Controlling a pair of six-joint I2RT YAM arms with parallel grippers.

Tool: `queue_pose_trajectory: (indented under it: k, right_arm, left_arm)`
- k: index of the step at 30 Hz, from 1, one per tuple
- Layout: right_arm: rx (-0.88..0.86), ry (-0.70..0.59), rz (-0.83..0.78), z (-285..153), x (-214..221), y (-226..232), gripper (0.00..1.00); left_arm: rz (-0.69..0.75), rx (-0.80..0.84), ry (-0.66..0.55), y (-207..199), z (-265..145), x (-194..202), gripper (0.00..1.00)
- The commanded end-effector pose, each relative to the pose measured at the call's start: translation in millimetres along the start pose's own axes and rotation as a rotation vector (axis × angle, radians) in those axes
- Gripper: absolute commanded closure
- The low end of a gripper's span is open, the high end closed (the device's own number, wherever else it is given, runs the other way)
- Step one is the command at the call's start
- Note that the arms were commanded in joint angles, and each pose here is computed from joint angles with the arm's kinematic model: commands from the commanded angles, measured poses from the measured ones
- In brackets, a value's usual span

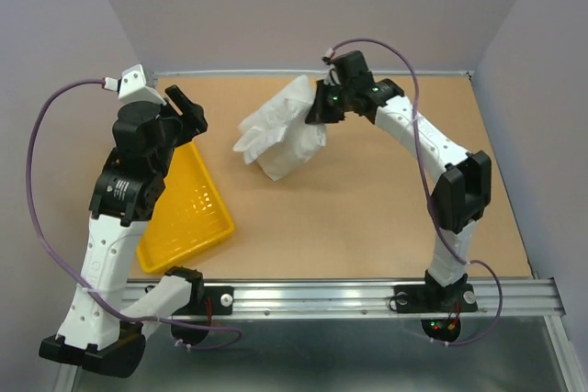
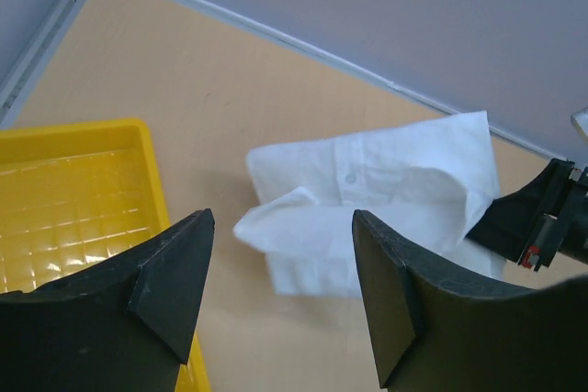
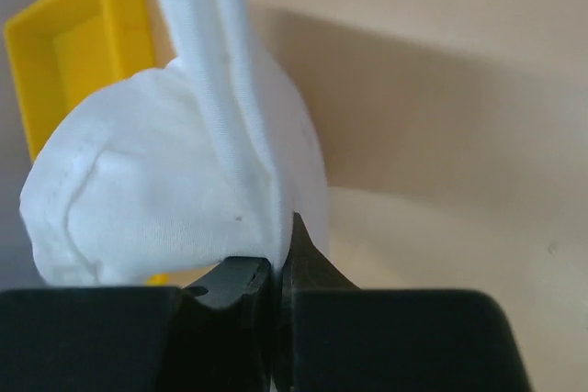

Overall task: Fold and stack the long sleeve shirts
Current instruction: Fold the shirt

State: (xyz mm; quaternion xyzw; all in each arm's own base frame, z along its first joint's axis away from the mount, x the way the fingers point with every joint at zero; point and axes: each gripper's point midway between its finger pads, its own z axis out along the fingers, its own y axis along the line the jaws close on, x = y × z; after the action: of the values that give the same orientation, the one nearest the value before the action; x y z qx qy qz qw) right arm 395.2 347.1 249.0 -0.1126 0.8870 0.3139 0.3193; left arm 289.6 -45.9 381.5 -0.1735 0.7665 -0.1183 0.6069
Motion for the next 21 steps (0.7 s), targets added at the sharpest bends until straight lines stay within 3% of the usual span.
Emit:
queue_pose_trajectory:
  k: [1, 8, 12, 19, 21]
  right_arm:
    - [-0.088, 0.12, 0.259, -10, 43, -49, 1.0]
    - [0.005, 0.161, 0.487, -9, 116, -157, 0.99]
    - [0.034, 0.092, 0.584, -30, 131, -193, 0.99]
    - [0.104, 0.039, 0.627, -55, 167, -209, 0.99]
    - [0.131, -0.038, 0.6, -68, 161, -208, 0.99]
  left_arm:
    - [0.013, 0.047, 0.032, -8, 8, 11, 0.27]
    - [0.015, 0.095, 0.11, -14, 20, 37, 0.27]
    - [0.016, 0.128, 0.146, -19, 25, 50, 0.27]
    - [-0.016, 0.212, 0.244, -27, 32, 91, 0.27]
    - [-0.028, 0.245, 0.261, -31, 32, 98, 0.27]
